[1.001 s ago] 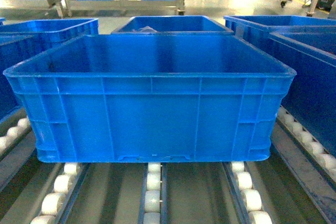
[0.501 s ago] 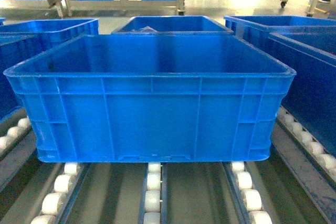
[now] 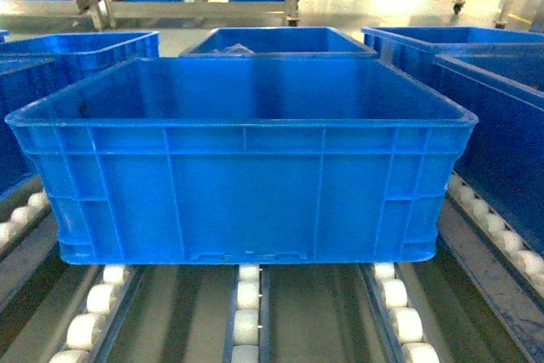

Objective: Place box next to blue box on left shelf

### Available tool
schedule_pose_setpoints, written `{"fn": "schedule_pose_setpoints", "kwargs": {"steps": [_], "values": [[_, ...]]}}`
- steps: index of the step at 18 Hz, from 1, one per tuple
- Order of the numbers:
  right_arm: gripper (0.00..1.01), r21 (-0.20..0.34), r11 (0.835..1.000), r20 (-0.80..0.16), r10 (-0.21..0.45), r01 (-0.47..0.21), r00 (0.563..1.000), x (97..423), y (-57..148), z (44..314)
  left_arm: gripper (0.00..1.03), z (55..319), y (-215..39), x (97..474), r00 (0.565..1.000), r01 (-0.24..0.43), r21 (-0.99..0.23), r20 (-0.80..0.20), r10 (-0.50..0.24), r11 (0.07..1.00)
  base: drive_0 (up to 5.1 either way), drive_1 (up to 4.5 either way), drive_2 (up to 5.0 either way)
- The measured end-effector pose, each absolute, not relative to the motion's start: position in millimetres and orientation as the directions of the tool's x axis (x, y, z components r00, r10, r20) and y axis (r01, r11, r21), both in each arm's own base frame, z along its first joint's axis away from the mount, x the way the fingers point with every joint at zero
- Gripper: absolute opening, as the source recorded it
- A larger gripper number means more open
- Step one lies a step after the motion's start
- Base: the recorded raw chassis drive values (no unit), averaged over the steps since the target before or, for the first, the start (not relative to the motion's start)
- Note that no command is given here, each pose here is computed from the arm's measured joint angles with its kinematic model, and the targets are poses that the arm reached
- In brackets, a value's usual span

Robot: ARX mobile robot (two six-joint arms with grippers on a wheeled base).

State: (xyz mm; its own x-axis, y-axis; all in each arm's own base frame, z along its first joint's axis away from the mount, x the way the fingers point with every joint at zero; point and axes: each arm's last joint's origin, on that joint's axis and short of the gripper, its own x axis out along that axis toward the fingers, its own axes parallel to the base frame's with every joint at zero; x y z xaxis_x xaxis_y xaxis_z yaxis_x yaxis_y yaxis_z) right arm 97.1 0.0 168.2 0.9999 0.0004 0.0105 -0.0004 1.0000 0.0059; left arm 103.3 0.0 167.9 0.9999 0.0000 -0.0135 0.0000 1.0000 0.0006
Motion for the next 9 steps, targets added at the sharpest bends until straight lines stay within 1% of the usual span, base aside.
{"fn": "schedule_pose_setpoints", "kwargs": {"steps": [1,2,3,5,6,9], "values": [[0.02,0.006,1.000,-0.003,0.000,0.000,1.000,97.2,0.0,166.6,0.03,165.7,0.0,98.2,1.000,-0.001,0.000,-0.022,0.001,1.000,0.0,0.00,0.0],[0.02,0.006,1.000,0.011,0.000,0.000,1.000,97.2,0.0,168.0,0.03,170.3,0.1,97.2,1.000,-0.003,0.000,0.021,0.003,1.000,0.0,0.00,0.0],[0.02,0.006,1.000,0.001,0.000,0.000,1.000,97.2,0.0,167.0,0.03,166.8,0.0,97.4,1.000,0.000,0.000,-0.009,0.000,1.000,0.0,0.00,0.0],[0.02,0.005,1.000,0.005,0.000,0.000,1.000,97.2,0.0,167.4,0.03,167.5,0.0,97.4,1.000,0.000,0.000,-0.001,0.000,1.000,0.0,0.00,0.0],[0.14,0.004,1.000,0.004,0.000,0.000,1.000,97.2,0.0,167.3,0.14,167.6,0.0,97.4,1.000,0.000,0.000,-0.001,0.000,1.000,0.0,0.00,0.0],[0.52,0.004,1.000,0.004,0.000,0.000,1.000,97.2,0.0,167.3,0.52,167.6,0.0,97.4,1.000,0.000,0.000,-0.001,0.000,1.000,0.0,0.00,0.0]]}}
